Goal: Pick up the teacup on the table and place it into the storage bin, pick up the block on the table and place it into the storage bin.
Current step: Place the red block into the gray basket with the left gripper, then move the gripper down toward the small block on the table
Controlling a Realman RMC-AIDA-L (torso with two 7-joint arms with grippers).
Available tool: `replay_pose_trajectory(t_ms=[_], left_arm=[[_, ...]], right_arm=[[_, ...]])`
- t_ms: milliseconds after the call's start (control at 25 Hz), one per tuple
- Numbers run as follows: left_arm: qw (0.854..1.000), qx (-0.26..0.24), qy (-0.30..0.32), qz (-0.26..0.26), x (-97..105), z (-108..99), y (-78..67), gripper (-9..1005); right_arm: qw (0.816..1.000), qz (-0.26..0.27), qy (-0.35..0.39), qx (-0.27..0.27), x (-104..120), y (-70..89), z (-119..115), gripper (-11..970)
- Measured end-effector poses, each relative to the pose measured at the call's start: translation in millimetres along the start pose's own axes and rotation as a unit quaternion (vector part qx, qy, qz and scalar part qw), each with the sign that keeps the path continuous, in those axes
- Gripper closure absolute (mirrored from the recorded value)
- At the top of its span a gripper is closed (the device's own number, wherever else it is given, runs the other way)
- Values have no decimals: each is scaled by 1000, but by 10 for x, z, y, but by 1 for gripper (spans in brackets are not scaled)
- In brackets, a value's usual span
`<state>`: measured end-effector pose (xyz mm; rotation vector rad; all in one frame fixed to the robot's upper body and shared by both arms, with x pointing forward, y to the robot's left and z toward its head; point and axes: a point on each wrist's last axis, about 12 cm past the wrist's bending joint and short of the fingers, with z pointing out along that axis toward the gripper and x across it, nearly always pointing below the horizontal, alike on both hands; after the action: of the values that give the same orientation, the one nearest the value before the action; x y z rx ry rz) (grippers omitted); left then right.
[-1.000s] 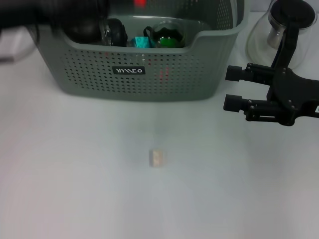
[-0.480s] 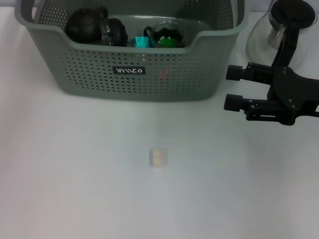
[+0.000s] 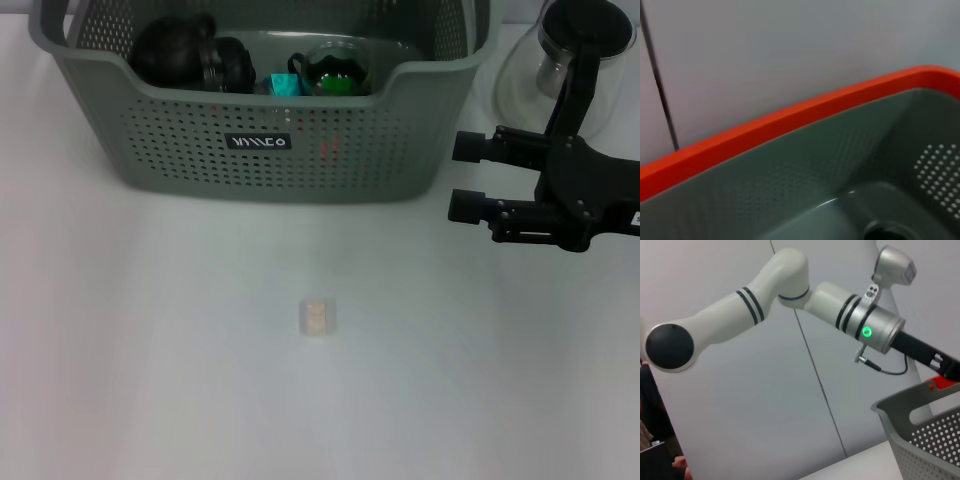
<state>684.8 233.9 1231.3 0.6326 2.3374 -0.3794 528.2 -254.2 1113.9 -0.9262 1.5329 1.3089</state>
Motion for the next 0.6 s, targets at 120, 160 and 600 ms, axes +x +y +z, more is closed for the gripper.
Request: replay_pose_trajectory(t_ms=[120,160,600], left_arm=[[1000,-5,3,-1,42,67,-33,758],[1000,-3,5,-3,59,86,-43,757],[977,115,-159,-87,341,-285,62,615]], right_arm=[[1000,1,-1,2,6,1,-8,109],[1000,1,-1,2,7,2,-8,109],[1000,3,-1,0,24,14,-4,108]])
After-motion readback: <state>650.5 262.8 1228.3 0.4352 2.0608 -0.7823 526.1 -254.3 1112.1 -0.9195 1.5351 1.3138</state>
